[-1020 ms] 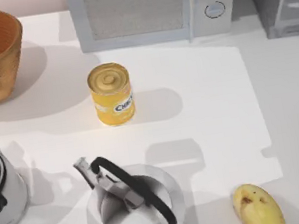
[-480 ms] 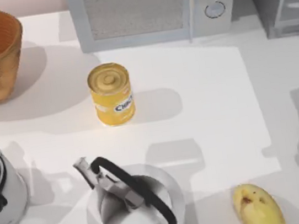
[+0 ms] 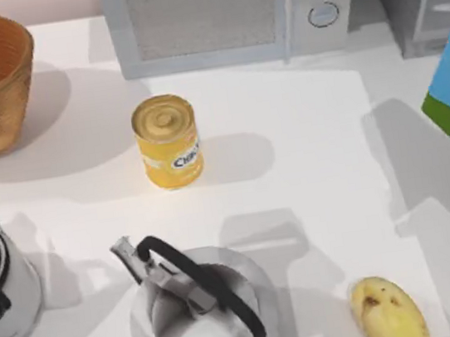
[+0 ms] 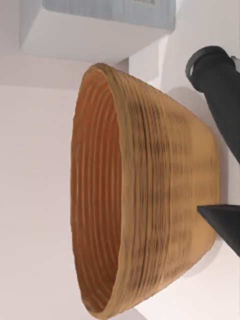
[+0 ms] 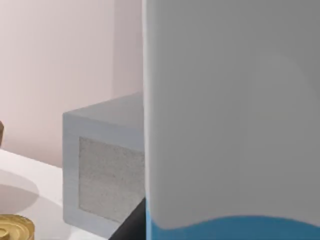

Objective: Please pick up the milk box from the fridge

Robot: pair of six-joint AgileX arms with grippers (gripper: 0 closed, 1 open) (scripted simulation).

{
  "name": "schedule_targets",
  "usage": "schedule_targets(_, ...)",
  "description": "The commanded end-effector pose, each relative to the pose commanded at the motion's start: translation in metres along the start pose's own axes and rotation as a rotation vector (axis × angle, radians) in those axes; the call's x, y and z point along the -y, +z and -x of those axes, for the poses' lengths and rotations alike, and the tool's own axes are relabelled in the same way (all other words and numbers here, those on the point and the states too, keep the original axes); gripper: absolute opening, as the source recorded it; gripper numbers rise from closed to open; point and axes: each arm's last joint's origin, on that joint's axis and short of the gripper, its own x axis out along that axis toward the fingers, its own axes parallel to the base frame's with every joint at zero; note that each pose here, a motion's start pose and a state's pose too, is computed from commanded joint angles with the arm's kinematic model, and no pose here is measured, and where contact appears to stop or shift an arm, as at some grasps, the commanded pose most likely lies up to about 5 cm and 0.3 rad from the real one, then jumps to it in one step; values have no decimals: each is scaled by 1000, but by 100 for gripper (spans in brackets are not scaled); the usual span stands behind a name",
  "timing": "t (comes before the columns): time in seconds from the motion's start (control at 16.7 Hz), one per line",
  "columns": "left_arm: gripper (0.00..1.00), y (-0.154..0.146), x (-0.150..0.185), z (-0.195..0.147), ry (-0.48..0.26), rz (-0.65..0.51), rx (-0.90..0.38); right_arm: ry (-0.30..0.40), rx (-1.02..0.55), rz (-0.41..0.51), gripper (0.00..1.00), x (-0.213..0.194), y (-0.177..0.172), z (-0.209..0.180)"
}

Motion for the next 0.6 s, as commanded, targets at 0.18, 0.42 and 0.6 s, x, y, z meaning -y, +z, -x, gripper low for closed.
schedule_targets(0.18, 100, 0, 0, 0, 0, 0, 0, 115, -1, -7, 0, 1, -18, -34)
schedule_targets(0.42, 100, 0, 0, 0, 0, 0, 0, 225, -44, -39, 0, 3, -59, -65)
schedule_targets(0.6, 100, 0, 0, 0, 0, 0, 0, 264, -85, -68, 0, 7, -86, -73)
